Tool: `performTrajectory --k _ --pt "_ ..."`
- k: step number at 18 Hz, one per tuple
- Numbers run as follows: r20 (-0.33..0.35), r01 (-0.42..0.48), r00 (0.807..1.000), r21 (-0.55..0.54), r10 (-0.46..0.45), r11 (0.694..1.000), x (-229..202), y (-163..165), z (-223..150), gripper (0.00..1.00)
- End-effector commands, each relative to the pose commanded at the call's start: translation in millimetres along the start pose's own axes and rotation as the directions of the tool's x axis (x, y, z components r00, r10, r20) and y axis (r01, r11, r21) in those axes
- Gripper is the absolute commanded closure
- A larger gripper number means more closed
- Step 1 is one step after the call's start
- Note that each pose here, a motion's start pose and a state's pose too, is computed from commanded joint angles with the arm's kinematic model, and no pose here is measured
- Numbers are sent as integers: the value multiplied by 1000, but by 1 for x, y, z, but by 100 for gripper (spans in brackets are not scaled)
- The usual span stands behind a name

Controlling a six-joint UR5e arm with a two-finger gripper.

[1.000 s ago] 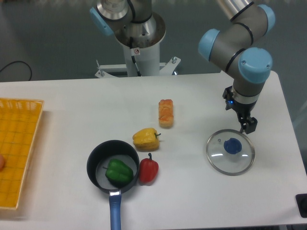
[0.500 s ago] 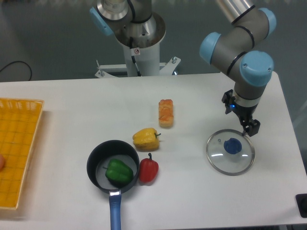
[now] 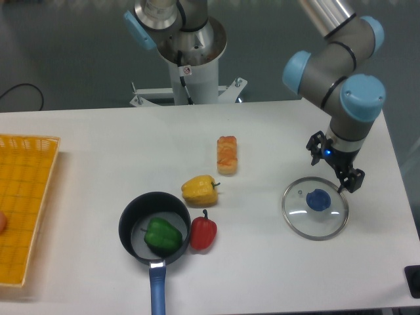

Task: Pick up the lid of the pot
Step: 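Lower the open gripper down around the blue knob of the glass lid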

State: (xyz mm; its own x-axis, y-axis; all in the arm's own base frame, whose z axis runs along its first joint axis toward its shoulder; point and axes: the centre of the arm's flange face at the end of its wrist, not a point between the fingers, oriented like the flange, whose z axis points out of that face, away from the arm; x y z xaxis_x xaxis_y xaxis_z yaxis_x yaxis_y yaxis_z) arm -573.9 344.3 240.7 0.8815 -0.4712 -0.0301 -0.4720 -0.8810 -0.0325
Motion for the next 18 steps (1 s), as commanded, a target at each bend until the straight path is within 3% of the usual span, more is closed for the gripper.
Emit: performTrajectory --k 4,18 --pt "-15 11 1000 3 -11 1000 -9 -20 18 0" --pt "-15 2 1000 3 -2 1000 -11 -20 20 0"
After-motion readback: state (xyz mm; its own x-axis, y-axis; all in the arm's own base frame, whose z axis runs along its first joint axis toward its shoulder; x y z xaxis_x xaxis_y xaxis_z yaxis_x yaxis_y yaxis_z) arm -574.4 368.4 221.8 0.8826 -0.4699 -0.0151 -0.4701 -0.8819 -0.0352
